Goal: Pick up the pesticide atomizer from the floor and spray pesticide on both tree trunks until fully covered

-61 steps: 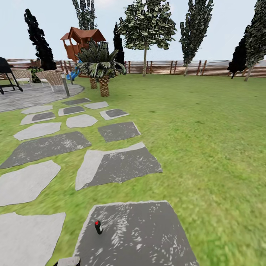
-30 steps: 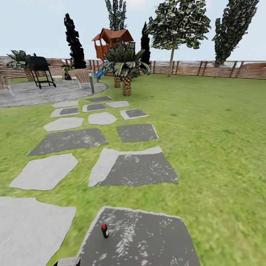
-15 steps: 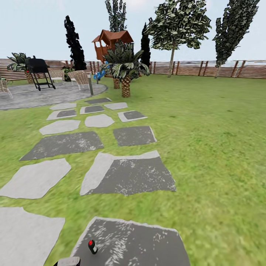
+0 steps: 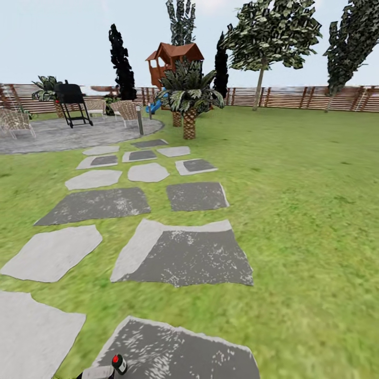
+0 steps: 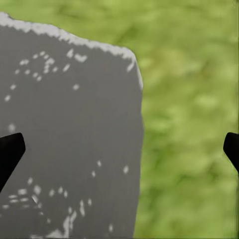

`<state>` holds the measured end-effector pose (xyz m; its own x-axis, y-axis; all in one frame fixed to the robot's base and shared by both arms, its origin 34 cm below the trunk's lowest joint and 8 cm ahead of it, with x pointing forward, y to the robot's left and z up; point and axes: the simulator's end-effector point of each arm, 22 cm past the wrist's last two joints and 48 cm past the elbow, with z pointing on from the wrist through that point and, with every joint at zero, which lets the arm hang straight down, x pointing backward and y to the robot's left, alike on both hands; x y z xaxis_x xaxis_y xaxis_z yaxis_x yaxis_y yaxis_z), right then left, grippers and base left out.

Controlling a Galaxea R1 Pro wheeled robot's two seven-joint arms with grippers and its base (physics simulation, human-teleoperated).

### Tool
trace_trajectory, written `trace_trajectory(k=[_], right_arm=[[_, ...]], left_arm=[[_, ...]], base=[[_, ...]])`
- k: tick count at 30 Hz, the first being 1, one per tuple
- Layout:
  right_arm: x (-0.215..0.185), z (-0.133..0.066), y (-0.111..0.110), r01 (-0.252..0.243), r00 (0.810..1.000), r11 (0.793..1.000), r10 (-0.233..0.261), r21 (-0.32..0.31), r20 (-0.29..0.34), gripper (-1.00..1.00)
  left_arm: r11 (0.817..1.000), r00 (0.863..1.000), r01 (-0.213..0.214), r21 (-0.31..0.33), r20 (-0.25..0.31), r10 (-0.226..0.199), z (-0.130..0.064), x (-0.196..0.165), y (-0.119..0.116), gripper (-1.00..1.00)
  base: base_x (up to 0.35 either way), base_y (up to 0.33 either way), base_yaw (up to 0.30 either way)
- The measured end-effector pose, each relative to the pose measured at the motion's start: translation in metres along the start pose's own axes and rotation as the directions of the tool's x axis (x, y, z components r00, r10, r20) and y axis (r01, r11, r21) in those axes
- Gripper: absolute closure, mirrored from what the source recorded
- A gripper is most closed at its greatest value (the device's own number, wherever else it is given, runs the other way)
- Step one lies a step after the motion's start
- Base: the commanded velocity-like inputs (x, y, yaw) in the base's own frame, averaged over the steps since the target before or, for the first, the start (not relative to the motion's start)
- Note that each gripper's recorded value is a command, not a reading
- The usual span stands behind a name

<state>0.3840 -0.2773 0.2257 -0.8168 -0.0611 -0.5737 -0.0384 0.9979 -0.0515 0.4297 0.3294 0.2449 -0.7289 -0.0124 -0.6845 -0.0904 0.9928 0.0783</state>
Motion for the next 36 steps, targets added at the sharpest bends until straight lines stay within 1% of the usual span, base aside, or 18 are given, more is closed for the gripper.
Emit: trace_trajectory(k=[9,12,13,15,16,18,19,21,22,24,27,30,36], right_arm=[[0.002,0.000,0.000,0.000,1.000,1.000,0.000,0.001,-0.004,-1.00],[-0.002,0.001,-0.001,0.000,1.000,1.000,0.000,0.002,0.004,-1.00],[-0.009,0.002,-0.001,0.000,1.000,1.000,0.000,0.002,0.016,-1.00],[-0.031,0.005,-0.001,0.000,0.998,1.000,0.000,0.003,0.058,-1.00],[-0.051,0.008,-0.002,0.000,0.995,1.000,0.000,0.004,0.095,-1.00],[-0.117,0.012,-0.004,-0.001,0.977,1.000,0.000,0.007,0.213,-1.00],[-0.133,0.012,-0.004,-0.002,0.971,1.000,0.000,0.008,0.241,-1.00],[-0.191,0.011,-0.006,-0.003,0.944,1.000,-0.001,0.011,0.329,-1.00],[-0.213,0.010,-0.006,-0.004,0.936,1.000,0.000,0.012,0.353,-1.00],[-0.241,0.011,-0.008,-0.006,0.928,1.000,0.001,0.013,0.372,-1.00],[-0.259,0.012,-0.009,-0.008,0.925,1.000,0.002,0.015,0.379,-1.00],[-0.264,0.012,-0.010,-0.009,0.925,1.000,0.002,0.016,0.379,-1.00],[-0.267,0.011,-0.013,-0.006,0.924,1.000,-0.002,0.019,0.383,-1.00]], left_arm=[[1.000,1.000,-0.002,0.000,-0.004,0.002,0.000,0.001,0.002,-1.00],[1.000,1.000,-0.004,0.002,-0.010,0.004,0.003,-0.002,0.003,-1.00],[1.000,1.000,-0.004,0.004,-0.014,0.004,0.004,-0.004,0.002,-1.00],[1.000,1.000,-0.002,0.008,-0.027,0.002,0.010,-0.010,-0.001,-1.00],[1.000,1.000,0.000,0.011,-0.031,0.000,0.016,-0.021,-0.004,-1.00],[1.000,0.999,0.008,0.019,-0.040,-0.007,0.034,-0.056,-0.010,-1.00],[1.000,0.999,0.009,0.019,-0.042,-0.009,0.037,-0.062,-0.010,-1.00],[1.000,0.999,0.014,0.022,-0.034,-0.013,0.046,-0.086,-0.013,-1.00],[1.000,0.999,0.015,0.023,-0.029,-0.014,0.048,-0.095,-0.014,-1.00],[1.000,1.000,0.016,0.022,-0.021,-0.015,0.051,-0.104,-0.015,-1.00],[1.000,1.000,0.014,0.017,-0.010,-0.014,0.052,-0.111,-0.011,-1.00],[1.000,1.000,0.011,0.018,0.010,-0.012,0.053,-0.117,-0.010,-1.00],[1.000,1.000,0.012,0.015,0.021,-0.012,0.052,-0.121,-0.009,-1.00]], base=[[0.011,-0.020,0.039],[0.001,-0.001,0.002],[0.000,0.000,0.000],[0.000,0.000,0.000],[0.000,0.000,0.000],[0.000,0.000,0.000],[0.000,0.000,0.000],[0.000,0.000,0.000],[0.000,0.000,0.000],[0.000,0.000,0.000],[0.000,0.000,0.000],[0.003,0.000,0.000],[0.175,0.000,0.000]])
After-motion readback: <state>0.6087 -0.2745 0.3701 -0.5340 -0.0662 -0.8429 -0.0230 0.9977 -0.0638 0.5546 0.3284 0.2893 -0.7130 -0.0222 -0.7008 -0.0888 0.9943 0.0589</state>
